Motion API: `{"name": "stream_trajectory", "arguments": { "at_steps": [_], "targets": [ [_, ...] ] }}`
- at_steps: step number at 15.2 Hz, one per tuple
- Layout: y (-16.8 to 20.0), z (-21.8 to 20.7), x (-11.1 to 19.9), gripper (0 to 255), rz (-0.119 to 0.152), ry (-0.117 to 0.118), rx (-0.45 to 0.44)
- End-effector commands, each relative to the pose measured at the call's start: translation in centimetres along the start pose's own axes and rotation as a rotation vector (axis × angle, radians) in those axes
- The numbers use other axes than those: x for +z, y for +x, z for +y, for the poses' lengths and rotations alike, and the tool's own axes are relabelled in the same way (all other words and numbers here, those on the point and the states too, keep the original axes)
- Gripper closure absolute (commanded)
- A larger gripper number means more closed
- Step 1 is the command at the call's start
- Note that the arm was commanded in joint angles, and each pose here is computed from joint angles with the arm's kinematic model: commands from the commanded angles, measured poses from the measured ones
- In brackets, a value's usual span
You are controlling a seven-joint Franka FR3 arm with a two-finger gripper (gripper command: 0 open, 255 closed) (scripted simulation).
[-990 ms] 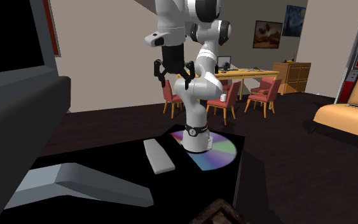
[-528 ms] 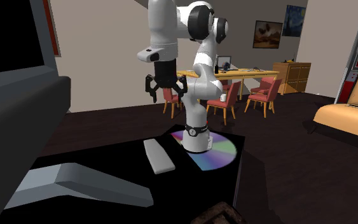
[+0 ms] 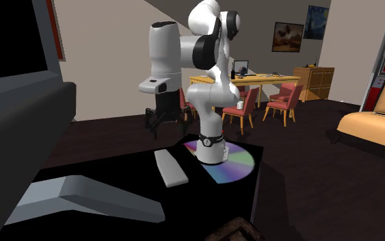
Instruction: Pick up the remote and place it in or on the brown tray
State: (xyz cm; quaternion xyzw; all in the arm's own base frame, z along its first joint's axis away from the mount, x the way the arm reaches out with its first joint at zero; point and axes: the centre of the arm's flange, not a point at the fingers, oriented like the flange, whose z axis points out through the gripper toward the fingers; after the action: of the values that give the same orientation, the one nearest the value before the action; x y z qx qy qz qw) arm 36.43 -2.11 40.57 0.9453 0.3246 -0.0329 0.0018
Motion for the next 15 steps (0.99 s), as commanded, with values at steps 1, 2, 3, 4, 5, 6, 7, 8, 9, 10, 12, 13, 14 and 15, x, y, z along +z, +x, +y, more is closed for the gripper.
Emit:
{"name": "stream_trajectory", "arguments": {
  "at_steps": [1,2,3,4,5,6,7,8,9,10,12,13,14,15],
  "targets": [
    [1.4,0.8,1.9,0,0.036,-0.009,-0.088],
    [2.1,1.1,2.8,0,0.052,-0.012,-0.129],
    [2.8,1.4,3.6,0,0.068,-0.015,-0.17],
    [2.8,1.4,3.6,0,0.069,-0.015,-0.171],
    [2.9,1.4,4.2,0,0.069,-0.015,-0.171],
    [2.9,1.4,4.7,0,0.069,-0.015,-0.171],
    [2.9,1.5,5.2,0,0.069,-0.015,-0.171],
    [3.0,1.5,5.7,0,0.069,-0.015,-0.171],
    [3.0,1.5,6.3,0,0.069,-0.015,-0.171],
    [3.0,1.5,6.8,0,0.069,-0.015,-0.171],
    [3.1,1.5,7.6,0,0.069,-0.015,-0.171],
    [3.1,1.5,7.6,0,0.069,-0.015,-0.171],
    [3.1,1.5,7.6,0,0.069,-0.015,-0.171],
    [3.1,1.5,7.6,0,0.069,-0.015,-0.171]
  ]
}}
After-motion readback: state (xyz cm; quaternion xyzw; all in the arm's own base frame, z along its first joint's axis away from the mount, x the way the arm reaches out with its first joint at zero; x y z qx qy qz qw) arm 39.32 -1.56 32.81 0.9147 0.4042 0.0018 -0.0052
